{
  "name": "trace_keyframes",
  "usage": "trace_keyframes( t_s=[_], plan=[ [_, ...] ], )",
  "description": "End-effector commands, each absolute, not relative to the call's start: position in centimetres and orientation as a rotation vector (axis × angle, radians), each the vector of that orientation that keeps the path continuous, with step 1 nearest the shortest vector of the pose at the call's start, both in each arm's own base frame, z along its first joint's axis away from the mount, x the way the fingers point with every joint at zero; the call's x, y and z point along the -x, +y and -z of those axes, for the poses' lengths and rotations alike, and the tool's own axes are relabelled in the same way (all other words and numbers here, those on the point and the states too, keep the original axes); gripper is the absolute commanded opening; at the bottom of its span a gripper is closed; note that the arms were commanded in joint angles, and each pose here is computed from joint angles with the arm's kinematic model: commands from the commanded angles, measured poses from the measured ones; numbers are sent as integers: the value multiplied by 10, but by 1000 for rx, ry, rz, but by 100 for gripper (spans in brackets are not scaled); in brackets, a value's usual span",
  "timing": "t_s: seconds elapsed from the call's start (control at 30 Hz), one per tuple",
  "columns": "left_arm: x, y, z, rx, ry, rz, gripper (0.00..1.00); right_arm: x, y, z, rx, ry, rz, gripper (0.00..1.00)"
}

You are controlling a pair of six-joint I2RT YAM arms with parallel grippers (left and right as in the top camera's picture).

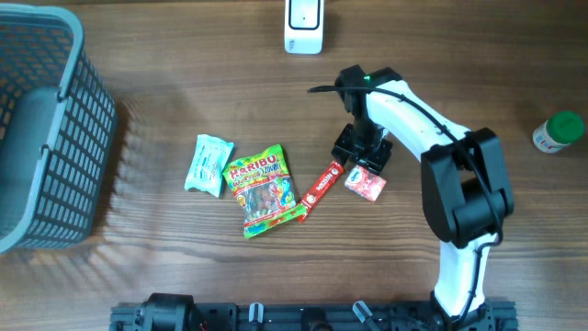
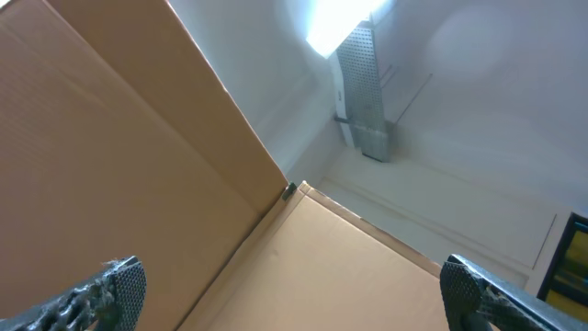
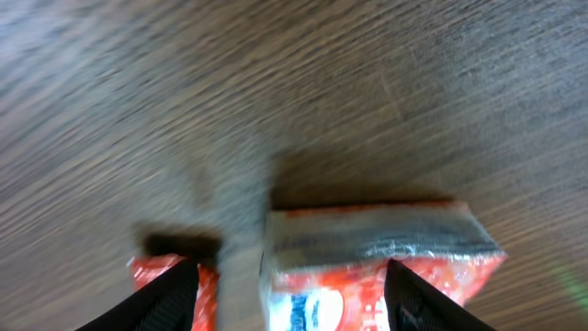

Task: Scan the item barcode
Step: 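Move the right gripper over the red Kleenex pack and grasp it, then lift the Kleenex pack and carry it up to the scanner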

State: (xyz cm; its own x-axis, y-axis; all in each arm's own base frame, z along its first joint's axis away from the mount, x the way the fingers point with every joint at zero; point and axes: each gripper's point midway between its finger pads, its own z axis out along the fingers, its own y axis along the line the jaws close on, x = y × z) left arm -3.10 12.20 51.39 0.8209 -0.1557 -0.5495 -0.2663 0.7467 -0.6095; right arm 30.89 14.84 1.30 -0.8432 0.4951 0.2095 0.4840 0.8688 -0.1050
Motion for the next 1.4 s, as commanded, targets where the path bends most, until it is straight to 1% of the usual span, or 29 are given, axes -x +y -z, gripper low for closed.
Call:
trace_keyframes(
  t_s=[0.0, 0.17, 0.23, 0.3, 0.33, 0.4, 0.53, 0.63, 0.73, 0.83, 0.97, 1.1, 1.23, 1.37],
  plan=[
    [35, 122, -513, 737, 608, -70, 100, -308, 140, -2, 776, -2788, -154, 60],
    [35, 122, -513, 737, 609, -70, 100, -300, 137, -5, 767, -2756, -187, 60],
    [35, 122, -513, 737, 608, -70, 100, -295, 134, -6, 752, -2739, -205, 53],
    [35, 122, -513, 736, 608, -69, 100, -293, 133, -7, 749, -2731, -214, 40],
    [35, 122, -513, 737, 608, -69, 100, -293, 133, -7, 749, -2731, -213, 30],
    [35, 122, -513, 737, 608, -70, 100, -293, 134, -7, 755, -2732, -210, 5],
    [35, 122, -513, 737, 608, -69, 100, -296, 135, -6, 749, -2743, -200, 4],
    [35, 122, -513, 737, 608, -70, 100, -299, 142, -10, 668, -2759, -134, 4],
    [35, 122, -513, 737, 608, -70, 100, -305, 147, -22, 617, -2773, -95, 4],
    [35, 122, -513, 737, 608, -70, 100, -311, 152, -48, 585, -2796, -55, 4],
    [35, 122, -513, 737, 609, -70, 100, -317, 172, -86, 479, -2845, 158, 4],
    [35, 122, -513, 737, 609, -70, 100, -311, 194, -119, 462, -2818, 385, 4],
    [35, 122, -513, 737, 609, -70, 100, -304, 207, -138, 377, -2797, 528, 4],
    [35, 122, -513, 737, 608, -70, 100, -292, 248, -168, 133, -2639, 932, 4]
  ],
)
